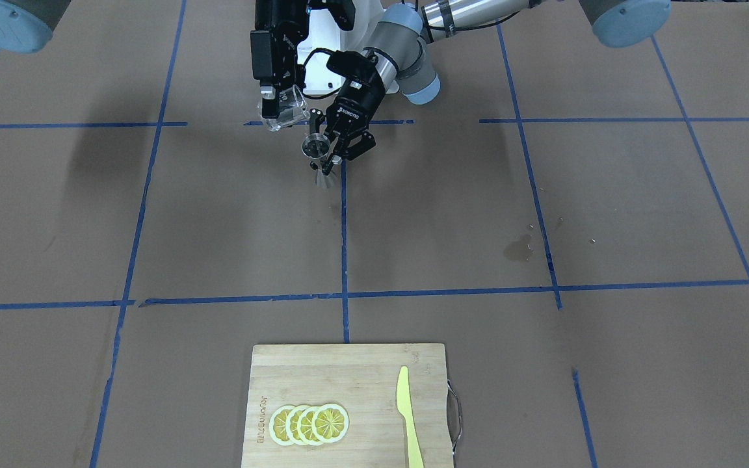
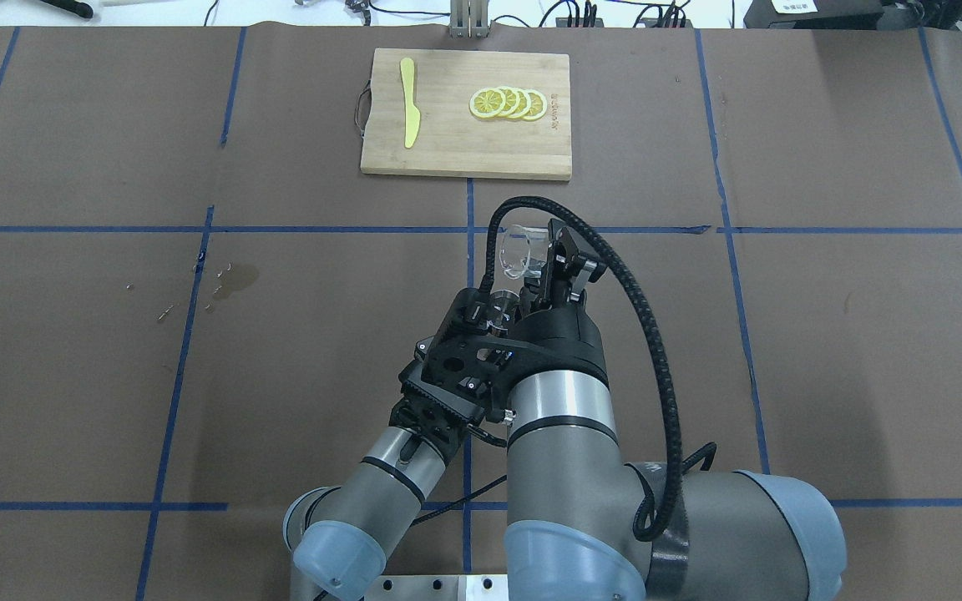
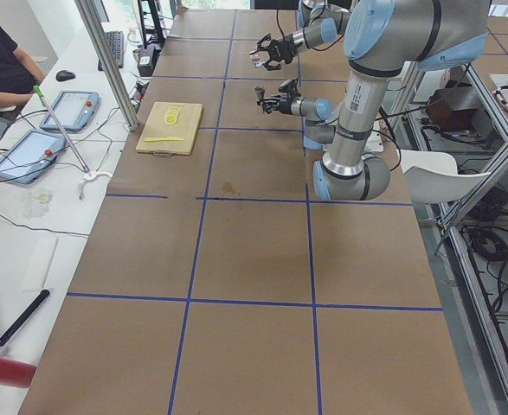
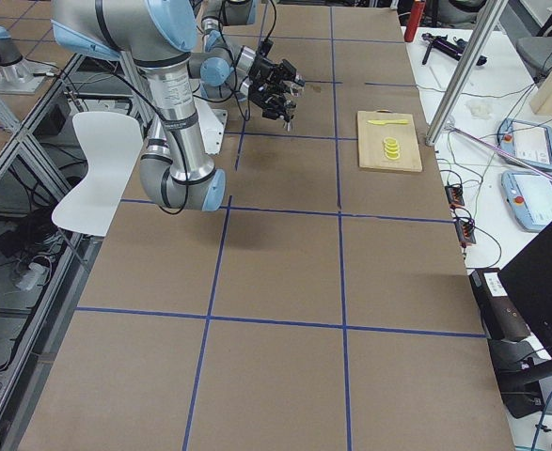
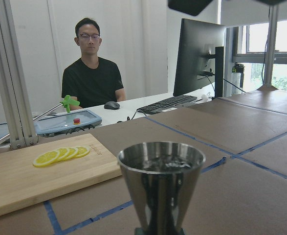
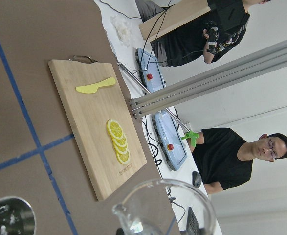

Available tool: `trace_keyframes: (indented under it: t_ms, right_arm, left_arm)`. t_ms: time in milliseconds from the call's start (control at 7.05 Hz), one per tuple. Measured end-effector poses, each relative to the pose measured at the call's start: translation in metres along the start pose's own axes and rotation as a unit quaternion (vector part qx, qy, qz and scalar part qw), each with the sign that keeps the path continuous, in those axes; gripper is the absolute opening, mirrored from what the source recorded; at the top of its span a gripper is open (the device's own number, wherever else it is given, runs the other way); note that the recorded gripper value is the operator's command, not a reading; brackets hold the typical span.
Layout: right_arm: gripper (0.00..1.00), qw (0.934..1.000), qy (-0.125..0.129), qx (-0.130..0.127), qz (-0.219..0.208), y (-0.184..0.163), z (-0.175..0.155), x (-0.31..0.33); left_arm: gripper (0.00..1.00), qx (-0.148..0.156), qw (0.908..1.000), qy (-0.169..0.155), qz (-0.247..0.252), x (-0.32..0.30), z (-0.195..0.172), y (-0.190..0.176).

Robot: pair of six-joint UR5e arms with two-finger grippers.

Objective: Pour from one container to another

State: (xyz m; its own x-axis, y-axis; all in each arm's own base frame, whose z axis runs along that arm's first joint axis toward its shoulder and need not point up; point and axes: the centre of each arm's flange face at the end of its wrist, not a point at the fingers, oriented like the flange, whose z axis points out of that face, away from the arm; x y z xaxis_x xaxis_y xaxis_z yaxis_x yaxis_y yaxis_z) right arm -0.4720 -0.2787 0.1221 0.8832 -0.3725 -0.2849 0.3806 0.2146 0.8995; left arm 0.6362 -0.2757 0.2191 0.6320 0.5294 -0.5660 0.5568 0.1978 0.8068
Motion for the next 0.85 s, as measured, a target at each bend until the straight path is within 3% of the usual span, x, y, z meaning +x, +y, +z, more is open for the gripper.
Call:
trace_keyframes:
  t_ms: [284,426,567,851]
  right_arm:
    - [0.00,0.9950,-0.010,0.015,0.099,0.008,0.000,-0.002]
    - [0.00,0.9874,-0.012,0.015,0.157,0.010,0.000,-0.001]
    - [0.00,0.9759,-0.013,0.014,0.217,0.014,0.001,0.000]
    - [0.00,0.9464,-0.016,0.002,0.323,0.039,0.004,0.001]
  left_arm:
    - [0.00,0.002,1.0000,0.000,-0.001,-0.002,-0.002,-0.003]
    - [0.00,0.005,1.0000,0.001,-0.003,-0.006,-0.005,-0.007]
    - [0.00,0.008,1.0000,0.000,-0.005,-0.015,-0.011,-0.009]
    - [0.00,0.016,0.9998,-0.013,-0.008,-0.039,-0.023,-0.009]
